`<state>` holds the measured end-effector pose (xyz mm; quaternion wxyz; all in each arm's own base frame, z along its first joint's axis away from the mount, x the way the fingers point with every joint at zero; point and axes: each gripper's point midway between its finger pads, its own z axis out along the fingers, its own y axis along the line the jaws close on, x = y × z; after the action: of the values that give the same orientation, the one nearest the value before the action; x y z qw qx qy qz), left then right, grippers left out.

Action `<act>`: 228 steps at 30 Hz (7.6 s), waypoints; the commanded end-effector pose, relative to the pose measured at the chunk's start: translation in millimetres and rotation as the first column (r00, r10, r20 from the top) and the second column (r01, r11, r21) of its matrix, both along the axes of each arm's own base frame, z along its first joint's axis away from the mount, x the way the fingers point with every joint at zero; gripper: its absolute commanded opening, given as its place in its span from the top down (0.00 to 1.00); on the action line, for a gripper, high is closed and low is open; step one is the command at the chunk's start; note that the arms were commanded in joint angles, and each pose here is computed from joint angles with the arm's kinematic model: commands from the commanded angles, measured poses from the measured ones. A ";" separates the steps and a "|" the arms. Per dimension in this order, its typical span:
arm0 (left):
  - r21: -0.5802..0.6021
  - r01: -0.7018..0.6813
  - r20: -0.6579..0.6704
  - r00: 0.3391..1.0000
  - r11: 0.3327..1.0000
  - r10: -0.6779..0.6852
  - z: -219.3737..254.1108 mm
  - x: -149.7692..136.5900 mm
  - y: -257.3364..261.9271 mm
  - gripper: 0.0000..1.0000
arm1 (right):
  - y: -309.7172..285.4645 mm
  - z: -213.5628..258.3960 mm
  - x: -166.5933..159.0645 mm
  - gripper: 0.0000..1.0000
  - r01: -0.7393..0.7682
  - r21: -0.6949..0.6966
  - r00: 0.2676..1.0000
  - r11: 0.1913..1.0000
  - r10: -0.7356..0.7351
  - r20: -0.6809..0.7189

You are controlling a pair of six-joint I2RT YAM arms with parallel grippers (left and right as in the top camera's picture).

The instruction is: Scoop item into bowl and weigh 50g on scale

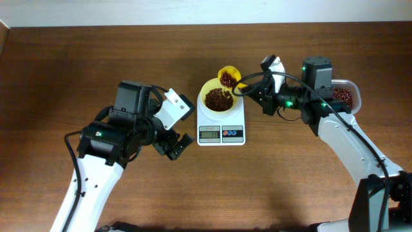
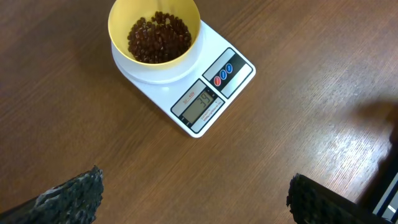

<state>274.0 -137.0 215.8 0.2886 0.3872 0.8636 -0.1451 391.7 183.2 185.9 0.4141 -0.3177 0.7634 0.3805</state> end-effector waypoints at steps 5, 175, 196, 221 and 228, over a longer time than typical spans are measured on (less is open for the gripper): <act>-0.004 0.008 0.031 0.999 1.000 -0.008 9.2 3.1 0.0 0.01 | 0.5 -2.1 0.0 0.96 -0.004 -0.007 1.000 1.000 0.004 0.002; -0.004 0.008 0.031 0.999 1.000 -0.008 9.2 3.1 0.0 0.01 | -318.9 -2.2 -14.3 0.96 0.706 -0.550 0.652 0.445 -0.713 0.260; -0.004 0.008 0.031 0.999 1.000 -0.008 9.2 3.1 0.0 0.01 | -171.8 46.8 -68.8 0.96 0.664 -0.098 0.664 0.741 -0.644 -0.380; -0.004 0.008 0.031 0.999 1.000 -0.008 9.2 3.1 0.0 0.01 | -164.0 -109.2 -185.7 0.91 0.453 -0.530 0.120 0.717 -0.638 -0.760; -0.004 0.008 0.031 0.999 1.000 -0.008 9.2 3.1 0.0 0.01 | -162.0 -113.6 -193.5 0.01 0.438 -0.538 0.097 0.720 -0.633 -0.768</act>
<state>274.0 -137.0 215.7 0.2884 0.3872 0.8636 -0.1451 202.5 18.3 73.9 -0.0072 0.2294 0.9431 0.2405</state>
